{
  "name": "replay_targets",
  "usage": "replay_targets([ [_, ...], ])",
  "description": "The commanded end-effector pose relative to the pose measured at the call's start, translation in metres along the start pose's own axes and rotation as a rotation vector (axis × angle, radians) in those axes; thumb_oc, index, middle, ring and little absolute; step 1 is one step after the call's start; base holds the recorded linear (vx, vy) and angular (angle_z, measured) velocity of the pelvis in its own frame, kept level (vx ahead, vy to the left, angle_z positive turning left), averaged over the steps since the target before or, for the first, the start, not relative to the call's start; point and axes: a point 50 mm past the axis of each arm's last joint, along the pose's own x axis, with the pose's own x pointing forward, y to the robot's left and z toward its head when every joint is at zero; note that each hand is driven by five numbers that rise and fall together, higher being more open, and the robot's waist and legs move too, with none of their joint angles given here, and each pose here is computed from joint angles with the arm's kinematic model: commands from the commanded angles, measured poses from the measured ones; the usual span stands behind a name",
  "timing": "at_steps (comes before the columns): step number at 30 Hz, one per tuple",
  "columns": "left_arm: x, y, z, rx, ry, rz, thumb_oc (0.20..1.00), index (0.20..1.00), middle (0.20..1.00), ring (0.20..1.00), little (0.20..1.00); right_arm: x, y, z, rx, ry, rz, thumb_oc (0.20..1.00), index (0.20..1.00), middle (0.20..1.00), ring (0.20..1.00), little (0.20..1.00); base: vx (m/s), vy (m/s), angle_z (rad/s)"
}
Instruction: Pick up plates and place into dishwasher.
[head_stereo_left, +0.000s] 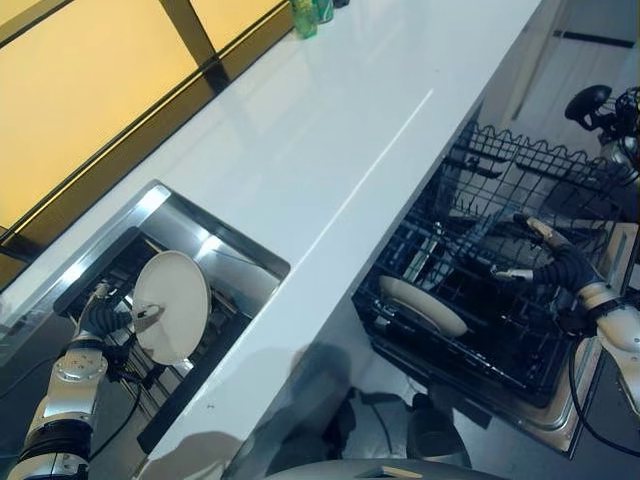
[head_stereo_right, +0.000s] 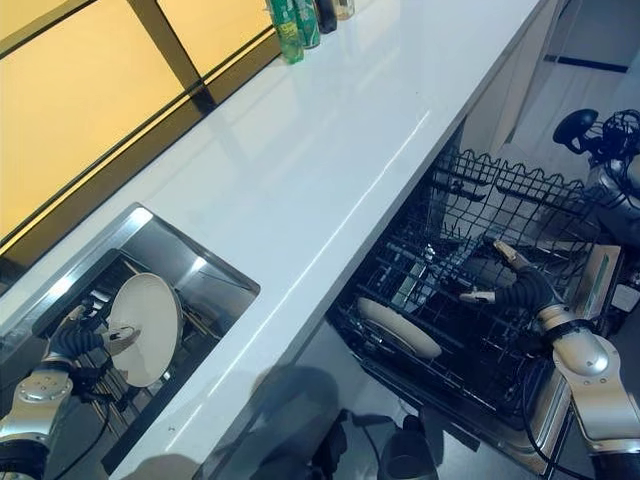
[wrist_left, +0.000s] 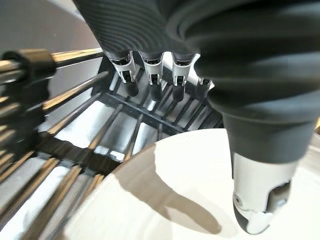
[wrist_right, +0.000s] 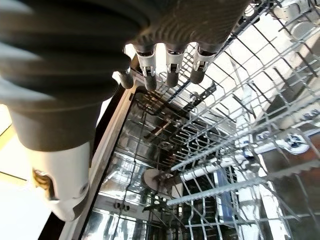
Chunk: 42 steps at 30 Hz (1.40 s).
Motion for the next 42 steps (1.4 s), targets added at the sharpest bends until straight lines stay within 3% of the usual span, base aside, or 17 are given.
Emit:
replay_targets([
  [1, 0.007, 0.029, 0.016, 0.060, -0.056, 0.121, 1.000, 1.000, 1.000, 1.000, 1.000, 0.003, -0.018, 0.038, -0.044, -0.171, -0.037, 1.000, 1.000, 1.000, 1.000, 1.000, 0.06, 0.136, -0.02],
  [14, 0.018, 0.051, 0.040, 0.082, -0.070, 0.306, 1.000, 1.000, 1.000, 1.000, 1.000, 0.012, -0.025, 0.050, -0.053, -0.189, -0.058, 1.000, 1.000, 1.000, 1.000, 1.000, 0.07, 0.088, -0.02],
  [26, 0.032, 0.066, 0.044, 0.026, 0.042, 0.301, 1.000, 1.000, 1.000, 1.000, 1.000, 0.025, -0.024, 0.063, -0.042, -0.210, -0.072, 1.000, 1.000, 1.000, 1.000, 1.000, 0.01, 0.020, -0.06],
  [30, 0.038, 0.047, 0.058, -0.129, -0.038, 0.084, 1.000, 1.000, 1.000, 1.000, 1.000, 0.027, -0.023, 0.065, -0.033, -0.224, -0.081, 1.000, 1.000, 1.000, 1.000, 1.000, -0.06, -0.029, -0.01],
  [32, 0.037, 0.020, 0.065, -0.247, -0.085, -0.199, 1.000, 1.000, 1.000, 1.000, 1.000, 0.026, -0.023, 0.066, -0.036, -0.231, -0.083, 1.000, 1.000, 1.000, 1.000, 1.000, -0.05, -0.004, 0.01],
  [35, 0.027, -0.019, 0.066, -0.346, -0.131, -0.476, 1.000, 1.000, 1.000, 1.000, 1.000, 0.027, -0.023, 0.066, -0.051, -0.238, -0.089, 1.000, 1.000, 1.000, 1.000, 1.000, -0.04, 0.040, 0.01],
  [42, 0.008, -0.046, 0.062, -0.456, -0.179, -0.821, 1.000, 1.000, 1.000, 1.000, 1.000, 0.022, -0.029, 0.065, -0.082, -0.242, -0.079, 1.000, 1.000, 1.000, 1.000, 1.000, -0.01, 0.044, 0.01],
])
